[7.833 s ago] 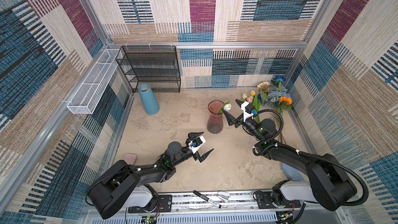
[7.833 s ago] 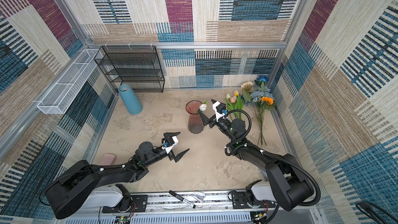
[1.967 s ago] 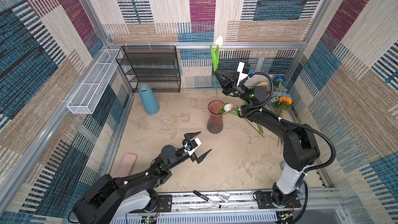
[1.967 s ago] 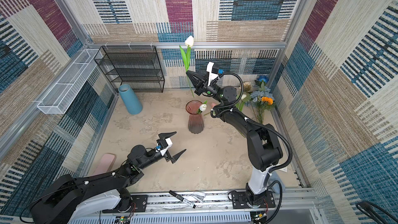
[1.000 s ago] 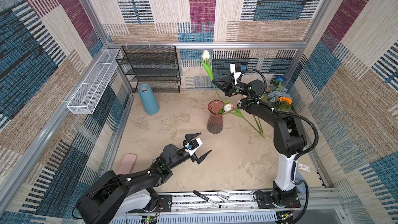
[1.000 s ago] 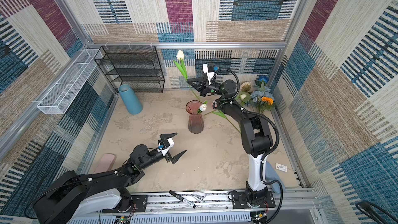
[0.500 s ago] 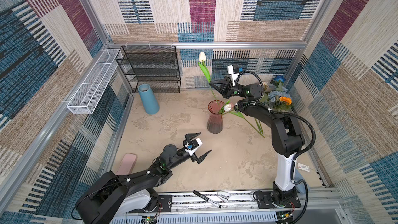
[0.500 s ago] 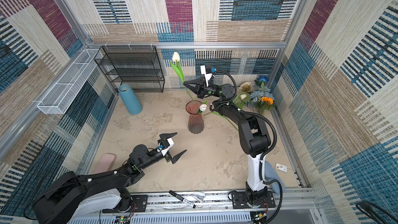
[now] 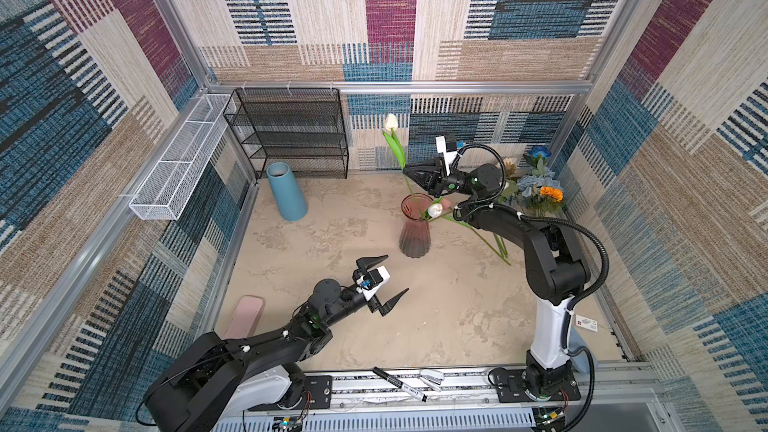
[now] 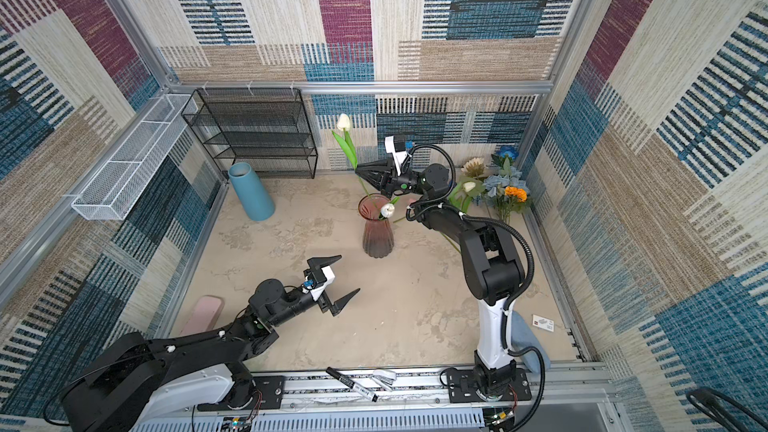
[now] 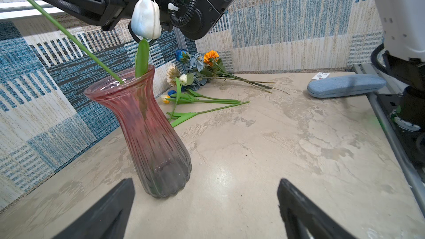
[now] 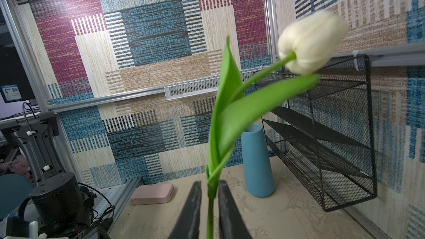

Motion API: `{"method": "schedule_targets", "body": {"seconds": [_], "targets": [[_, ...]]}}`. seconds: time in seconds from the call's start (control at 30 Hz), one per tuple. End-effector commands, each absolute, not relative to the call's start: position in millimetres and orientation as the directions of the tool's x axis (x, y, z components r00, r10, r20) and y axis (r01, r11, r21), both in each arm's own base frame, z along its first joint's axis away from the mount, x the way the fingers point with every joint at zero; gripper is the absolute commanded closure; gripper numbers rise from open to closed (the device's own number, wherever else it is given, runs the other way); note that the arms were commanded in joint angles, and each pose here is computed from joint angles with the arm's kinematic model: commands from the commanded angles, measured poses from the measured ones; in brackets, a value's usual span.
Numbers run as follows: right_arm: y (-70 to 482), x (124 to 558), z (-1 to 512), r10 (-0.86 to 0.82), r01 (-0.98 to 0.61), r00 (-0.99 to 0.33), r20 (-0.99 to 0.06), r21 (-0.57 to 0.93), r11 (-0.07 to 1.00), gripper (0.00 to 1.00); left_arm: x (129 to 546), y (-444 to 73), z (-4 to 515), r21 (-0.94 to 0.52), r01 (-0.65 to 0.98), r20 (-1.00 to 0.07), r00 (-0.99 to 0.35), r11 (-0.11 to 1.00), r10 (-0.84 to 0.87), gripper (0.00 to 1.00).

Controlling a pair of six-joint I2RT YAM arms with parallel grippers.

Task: Arrange the flowers into the vase
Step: 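Open the right gripper and move it back to the flower pile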

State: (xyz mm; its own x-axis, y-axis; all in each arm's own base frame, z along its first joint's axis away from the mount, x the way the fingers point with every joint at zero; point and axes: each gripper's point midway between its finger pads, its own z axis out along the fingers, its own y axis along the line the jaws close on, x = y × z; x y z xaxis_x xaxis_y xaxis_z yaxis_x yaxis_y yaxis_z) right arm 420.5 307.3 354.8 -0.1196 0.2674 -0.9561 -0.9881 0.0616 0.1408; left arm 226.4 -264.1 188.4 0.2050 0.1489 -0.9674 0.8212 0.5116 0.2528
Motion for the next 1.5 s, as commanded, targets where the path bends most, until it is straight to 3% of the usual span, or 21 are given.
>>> {"method": "schedule_targets", "body": {"seconds": [0.0,0.53,0.67,0.8,0.97,1.1,1.27,1.47], "targets": [[306.5,413.6,355.3,0.234,-0.995,-0.033,-0.972,0.054,0.086,0.72,227.6,-263.4,193.0,0.268,0.812,-0.963,0.223,0.518,0.149,0.00],[275.2,395.9,386.4,0.202,-0.956,0.115,-0.973,-0.053,0.289,0.67,227.2,-262.3,193.9,0.272,0.810,-0.962,0.226,0.520,0.150,0.00],[244.6,400.1,415.6,0.225,-0.876,0.142,-0.964,-0.016,0.482,0.61,226.4,-262.2,195.9,0.272,0.810,-0.962,0.229,0.520,0.145,0.00],[190.2,416.7,421.7,0.287,-0.750,0.065,-0.956,0.143,0.646,0.61,224.9,-262.9,197.2,0.267,0.814,-0.964,0.229,0.515,0.138,0.00],[142.7,465.6,342.8,0.204,-0.453,-0.240,-0.949,0.296,0.841,0.64,226.1,-263.8,195.2,0.262,0.815,-0.965,0.224,0.516,0.136,0.00],[118.1,472.2,260.7,0.252,-0.287,-0.479,-0.841,0.422,0.860,0.64,227.2,-264.9,192.9,0.250,0.819,-0.968,0.213,0.516,0.132,0.00],[115.5,479.8,199.1,0.307,-0.168,-0.604,-0.736,0.494,0.853,0.66,228.2,-268.2,189.2,0.243,0.825,-0.970,0.212,0.510,0.120,0.00],[103.0,499.9,149.5,0.404,-0.053,-0.634,-0.660,0.558,0.828,0.67,227.2,-266.9,189.6,0.251,0.823,-0.968,0.217,0.510,0.127,0.00]]}}
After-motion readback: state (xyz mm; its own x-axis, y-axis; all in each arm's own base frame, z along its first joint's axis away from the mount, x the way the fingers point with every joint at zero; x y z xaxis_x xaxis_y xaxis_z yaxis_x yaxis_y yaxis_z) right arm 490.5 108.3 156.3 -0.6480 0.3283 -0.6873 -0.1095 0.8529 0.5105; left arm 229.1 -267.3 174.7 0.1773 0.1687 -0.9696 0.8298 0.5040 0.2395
